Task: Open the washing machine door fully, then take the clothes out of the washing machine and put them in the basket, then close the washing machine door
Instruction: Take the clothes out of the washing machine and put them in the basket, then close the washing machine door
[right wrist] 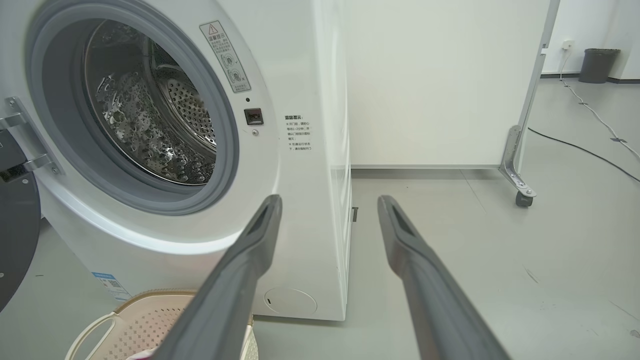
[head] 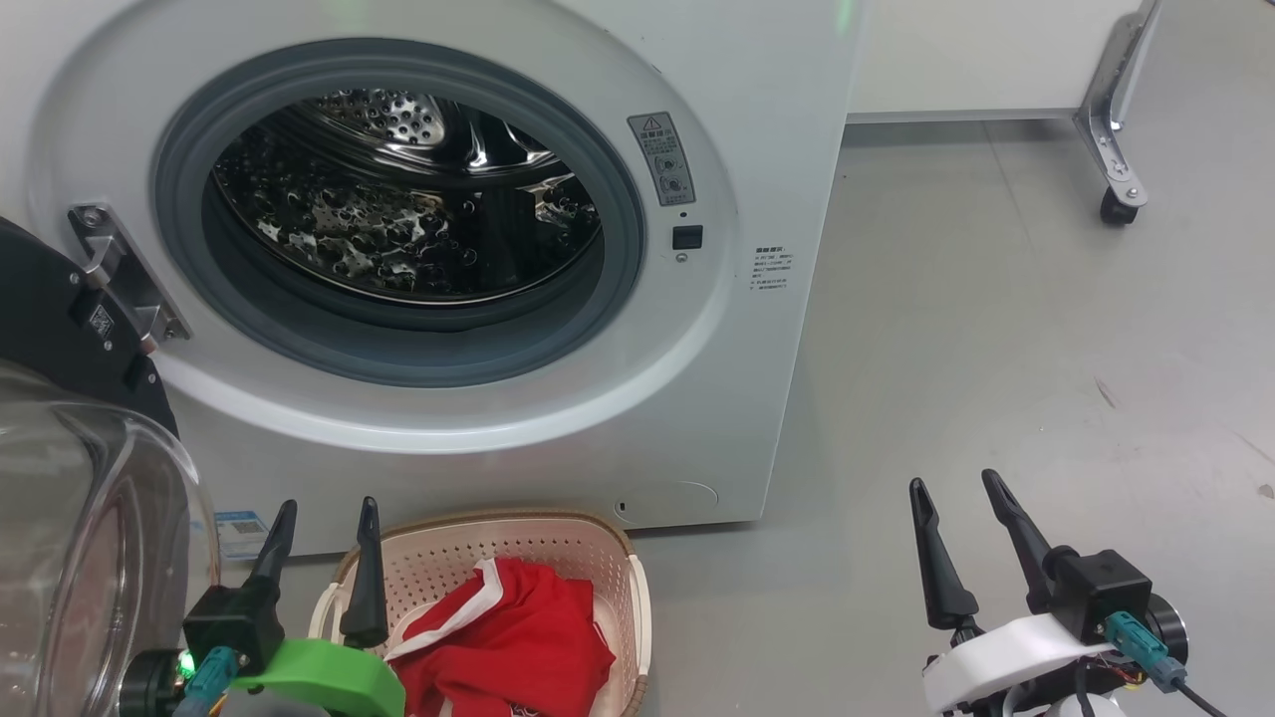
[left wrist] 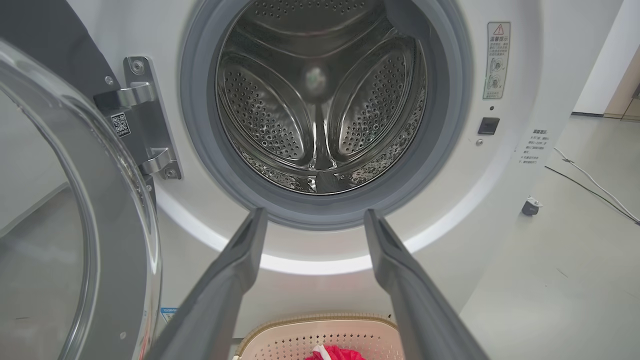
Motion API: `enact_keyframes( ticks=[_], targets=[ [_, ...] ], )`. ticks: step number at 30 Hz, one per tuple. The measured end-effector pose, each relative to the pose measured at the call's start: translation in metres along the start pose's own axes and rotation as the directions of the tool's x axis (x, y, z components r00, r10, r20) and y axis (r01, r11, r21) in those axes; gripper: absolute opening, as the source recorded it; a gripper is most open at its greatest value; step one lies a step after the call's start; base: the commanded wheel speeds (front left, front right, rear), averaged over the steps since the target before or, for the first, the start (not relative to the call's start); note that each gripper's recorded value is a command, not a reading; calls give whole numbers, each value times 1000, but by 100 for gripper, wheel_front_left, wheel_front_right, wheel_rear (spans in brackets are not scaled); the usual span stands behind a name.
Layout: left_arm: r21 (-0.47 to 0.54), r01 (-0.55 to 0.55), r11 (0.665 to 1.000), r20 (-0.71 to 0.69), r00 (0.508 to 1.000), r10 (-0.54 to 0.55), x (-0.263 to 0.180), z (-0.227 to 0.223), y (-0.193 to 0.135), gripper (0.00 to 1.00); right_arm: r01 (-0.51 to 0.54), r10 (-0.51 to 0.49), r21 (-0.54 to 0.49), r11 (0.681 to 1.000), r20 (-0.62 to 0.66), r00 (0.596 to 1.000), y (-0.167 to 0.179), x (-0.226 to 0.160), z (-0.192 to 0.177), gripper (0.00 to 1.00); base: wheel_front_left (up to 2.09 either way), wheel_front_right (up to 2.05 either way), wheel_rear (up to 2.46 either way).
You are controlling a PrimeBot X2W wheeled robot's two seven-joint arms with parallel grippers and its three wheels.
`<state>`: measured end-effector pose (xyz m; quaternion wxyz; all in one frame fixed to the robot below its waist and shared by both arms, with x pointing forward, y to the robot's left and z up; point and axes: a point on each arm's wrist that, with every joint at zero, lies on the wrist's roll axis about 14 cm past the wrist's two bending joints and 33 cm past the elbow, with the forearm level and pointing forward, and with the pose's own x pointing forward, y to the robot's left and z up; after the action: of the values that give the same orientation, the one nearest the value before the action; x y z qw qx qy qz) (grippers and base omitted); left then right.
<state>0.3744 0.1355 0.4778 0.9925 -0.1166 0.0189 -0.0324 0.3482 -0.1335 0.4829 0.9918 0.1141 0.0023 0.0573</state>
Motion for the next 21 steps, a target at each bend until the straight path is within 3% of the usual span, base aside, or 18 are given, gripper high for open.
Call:
enact_keyframes(
  ticks=[21],
  targets=[
    [-16, 13, 1000, -14, 1000, -13, -19, 4, -9, 100, 0, 0, 2, 1000, 7, 1000, 3, -4, 2, 100, 0, 0, 0]
  ],
)
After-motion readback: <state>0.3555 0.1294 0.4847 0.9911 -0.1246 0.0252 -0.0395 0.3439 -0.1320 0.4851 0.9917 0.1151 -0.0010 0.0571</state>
